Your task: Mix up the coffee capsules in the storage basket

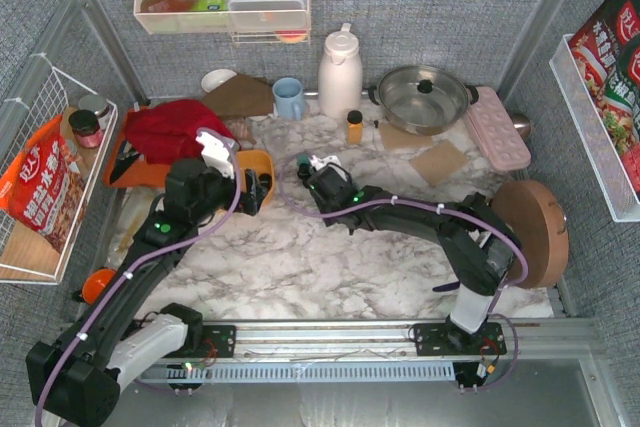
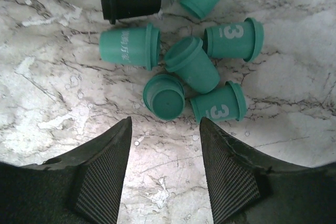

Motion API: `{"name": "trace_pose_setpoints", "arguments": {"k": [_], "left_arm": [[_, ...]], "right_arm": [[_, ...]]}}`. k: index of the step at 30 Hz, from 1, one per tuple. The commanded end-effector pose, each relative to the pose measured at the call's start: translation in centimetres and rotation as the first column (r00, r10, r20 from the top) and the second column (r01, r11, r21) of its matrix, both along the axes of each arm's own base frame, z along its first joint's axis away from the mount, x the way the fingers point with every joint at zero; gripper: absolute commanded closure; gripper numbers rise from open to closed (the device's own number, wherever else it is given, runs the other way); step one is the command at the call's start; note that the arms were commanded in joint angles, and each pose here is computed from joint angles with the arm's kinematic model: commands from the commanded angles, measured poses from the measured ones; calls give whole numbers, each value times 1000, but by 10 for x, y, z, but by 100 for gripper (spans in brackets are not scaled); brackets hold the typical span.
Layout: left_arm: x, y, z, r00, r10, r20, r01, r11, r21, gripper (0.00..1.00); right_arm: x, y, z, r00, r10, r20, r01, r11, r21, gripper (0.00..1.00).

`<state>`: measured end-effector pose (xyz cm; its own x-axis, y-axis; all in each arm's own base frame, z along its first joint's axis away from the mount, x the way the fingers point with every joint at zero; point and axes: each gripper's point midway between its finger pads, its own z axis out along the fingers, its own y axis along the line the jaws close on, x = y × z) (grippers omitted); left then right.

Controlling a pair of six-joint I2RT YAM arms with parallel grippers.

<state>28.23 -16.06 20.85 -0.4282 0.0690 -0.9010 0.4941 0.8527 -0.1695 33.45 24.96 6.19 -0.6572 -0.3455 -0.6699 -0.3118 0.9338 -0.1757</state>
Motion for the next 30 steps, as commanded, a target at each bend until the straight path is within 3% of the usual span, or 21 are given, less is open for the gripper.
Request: {"name": "trace_pose_setpoints", "arguments": {"k": [1, 8, 22, 30], "left_arm": [[4, -2, 11, 998, -9, 57, 10, 1000, -16, 1], [4, -1, 16, 997, -2, 73, 4, 1000, -25, 1], [-3, -14, 16, 993, -57, 102, 67, 993, -93, 1], [-6, -25, 17, 993, -49, 108, 73, 970, -232, 1]], "right_arm": [[-1, 1, -5, 1000, -2, -24, 3, 998, 55, 43], [3, 7, -14, 999, -1, -50, 7, 992, 123, 49], [14, 8, -18, 998, -9, -60, 18, 989, 144, 64], [9, 5, -11, 998, 29, -59, -18, 983, 182, 100]]}}
